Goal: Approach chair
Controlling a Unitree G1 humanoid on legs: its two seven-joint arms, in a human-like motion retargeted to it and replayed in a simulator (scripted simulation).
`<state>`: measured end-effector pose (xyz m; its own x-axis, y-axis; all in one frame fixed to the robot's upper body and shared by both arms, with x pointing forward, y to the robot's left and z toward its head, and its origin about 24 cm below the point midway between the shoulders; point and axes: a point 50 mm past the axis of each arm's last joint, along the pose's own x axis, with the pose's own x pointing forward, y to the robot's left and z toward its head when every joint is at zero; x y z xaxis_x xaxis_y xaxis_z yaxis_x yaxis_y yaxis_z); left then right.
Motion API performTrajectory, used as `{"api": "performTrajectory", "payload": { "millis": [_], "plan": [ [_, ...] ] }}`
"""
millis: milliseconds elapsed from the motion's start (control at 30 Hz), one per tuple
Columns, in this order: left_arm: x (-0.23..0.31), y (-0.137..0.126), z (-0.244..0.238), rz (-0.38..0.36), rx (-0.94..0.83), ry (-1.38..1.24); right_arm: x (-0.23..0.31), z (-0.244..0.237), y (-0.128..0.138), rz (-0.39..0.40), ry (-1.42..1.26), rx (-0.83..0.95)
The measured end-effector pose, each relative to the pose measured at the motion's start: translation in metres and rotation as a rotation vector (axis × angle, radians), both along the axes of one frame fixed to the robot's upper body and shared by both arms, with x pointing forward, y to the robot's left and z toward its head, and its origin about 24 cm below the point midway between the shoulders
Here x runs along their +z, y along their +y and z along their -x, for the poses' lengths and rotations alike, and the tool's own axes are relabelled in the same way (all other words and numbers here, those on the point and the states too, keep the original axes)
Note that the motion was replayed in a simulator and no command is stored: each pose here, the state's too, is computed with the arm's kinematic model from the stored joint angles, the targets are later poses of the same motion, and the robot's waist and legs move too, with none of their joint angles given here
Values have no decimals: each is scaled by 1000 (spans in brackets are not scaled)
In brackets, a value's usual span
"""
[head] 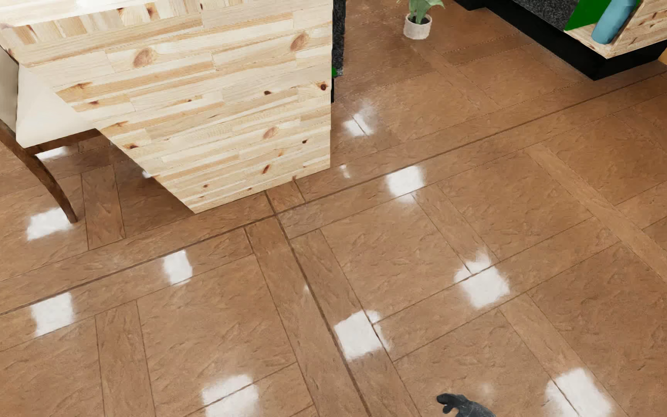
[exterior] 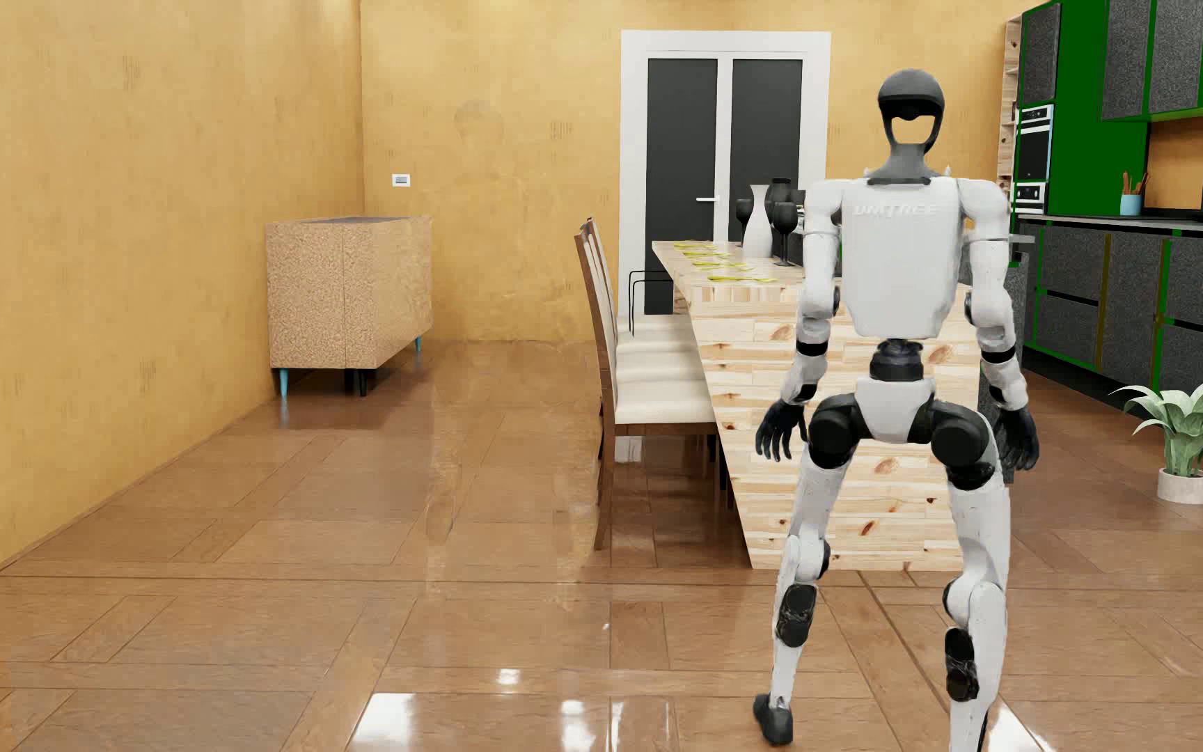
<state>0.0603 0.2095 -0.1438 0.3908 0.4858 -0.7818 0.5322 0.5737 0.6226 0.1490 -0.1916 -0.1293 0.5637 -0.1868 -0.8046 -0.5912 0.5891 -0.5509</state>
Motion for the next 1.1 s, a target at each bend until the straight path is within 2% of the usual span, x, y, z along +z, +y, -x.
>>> {"api": "performTrajectory", "payload": {
  "millis": [133,200,267,367,433,533,633,700,800,900,1000,1100],
  "plan": [
    [-1,-3,-5,-16,22,-10,4,9,-15,22,-31,-49],
    [-4,-12,-17,24,-25,-8,2,24,-26,48,-4,-70],
    [-3,-19,-37,21,-131,-32,-2,44,-33,65,61,-79],
    [9,-21,-79,39,-227,-123,-12,79,-24,36,165,-105],
    [21,-25,-111,46,-359,-166,-17,102,-12,-3,215,-157],
    [44,-45,-153,22,-604,-233,-24,126,8,-60,304,-133],
    [63,-75,-175,60,-747,-324,-26,135,19,-100,365,-37],
    [70,-95,-178,106,-814,-358,-24,133,15,-97,347,-58],
    [64,-112,-167,169,-883,-321,-20,131,-3,-42,298,-150],
    [39,-93,-135,136,-793,-189,-17,124,-22,17,262,-237],
    [5,-56,-79,120,-516,13,-15,111,-34,47,199,-352],
    [-10,-17,-34,62,-506,248,-13,75,-27,38,119,-280]
  ]
}}
